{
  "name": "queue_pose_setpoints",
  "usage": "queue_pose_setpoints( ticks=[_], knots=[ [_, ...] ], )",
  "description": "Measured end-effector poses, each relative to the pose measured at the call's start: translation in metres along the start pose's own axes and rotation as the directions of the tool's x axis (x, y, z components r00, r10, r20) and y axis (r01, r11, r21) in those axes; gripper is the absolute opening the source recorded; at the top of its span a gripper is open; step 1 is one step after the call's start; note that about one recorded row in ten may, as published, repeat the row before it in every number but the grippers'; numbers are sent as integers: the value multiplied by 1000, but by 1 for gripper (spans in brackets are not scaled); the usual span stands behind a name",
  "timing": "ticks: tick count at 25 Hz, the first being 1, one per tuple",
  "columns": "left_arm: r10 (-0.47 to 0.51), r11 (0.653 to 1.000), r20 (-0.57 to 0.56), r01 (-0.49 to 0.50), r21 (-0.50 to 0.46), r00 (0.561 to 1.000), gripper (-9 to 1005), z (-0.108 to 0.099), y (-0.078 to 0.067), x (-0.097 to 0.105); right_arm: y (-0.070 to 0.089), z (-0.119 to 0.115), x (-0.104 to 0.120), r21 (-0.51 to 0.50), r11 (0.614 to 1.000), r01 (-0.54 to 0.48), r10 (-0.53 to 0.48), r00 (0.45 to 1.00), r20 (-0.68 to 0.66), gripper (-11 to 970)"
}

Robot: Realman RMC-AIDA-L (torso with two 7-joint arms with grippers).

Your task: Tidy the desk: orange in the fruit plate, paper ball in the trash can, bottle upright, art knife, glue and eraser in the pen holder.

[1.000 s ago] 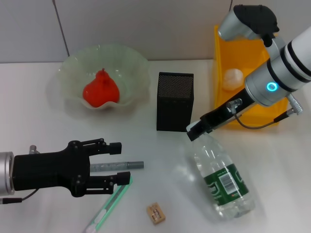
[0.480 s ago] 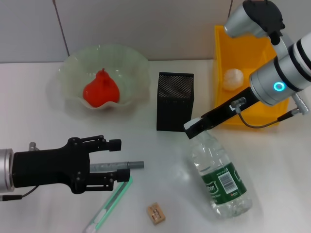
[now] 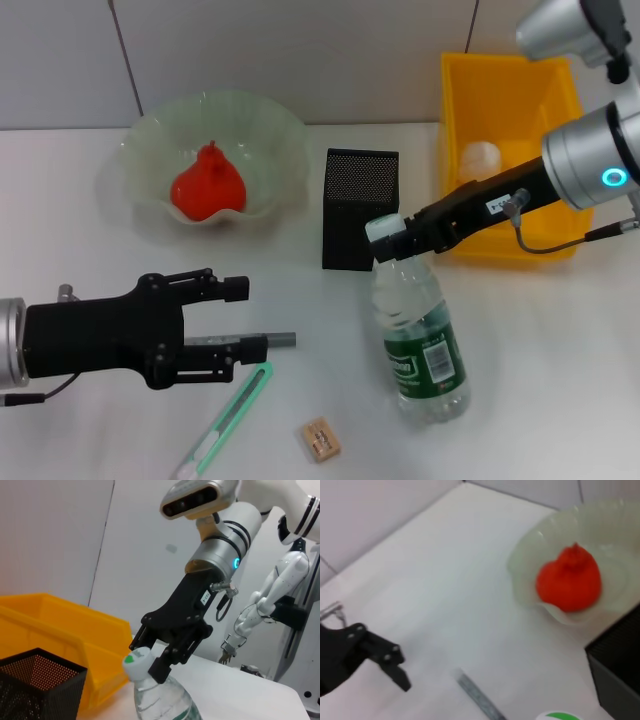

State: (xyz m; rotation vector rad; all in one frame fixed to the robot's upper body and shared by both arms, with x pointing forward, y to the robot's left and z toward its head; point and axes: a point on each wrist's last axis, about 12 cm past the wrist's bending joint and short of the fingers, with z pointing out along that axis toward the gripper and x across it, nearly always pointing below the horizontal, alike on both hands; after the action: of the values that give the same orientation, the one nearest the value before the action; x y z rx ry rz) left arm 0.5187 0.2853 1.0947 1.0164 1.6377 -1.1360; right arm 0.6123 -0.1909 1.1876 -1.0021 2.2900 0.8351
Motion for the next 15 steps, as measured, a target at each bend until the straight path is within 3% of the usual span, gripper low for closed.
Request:
queue_pose_setpoints(
  ticks=[15],
  knots=[
    [1,1000,21,-1,-15,1000,808,-2,1,-2,6,-13,16,-85,978,191,-174,969,175,430]
  ],
)
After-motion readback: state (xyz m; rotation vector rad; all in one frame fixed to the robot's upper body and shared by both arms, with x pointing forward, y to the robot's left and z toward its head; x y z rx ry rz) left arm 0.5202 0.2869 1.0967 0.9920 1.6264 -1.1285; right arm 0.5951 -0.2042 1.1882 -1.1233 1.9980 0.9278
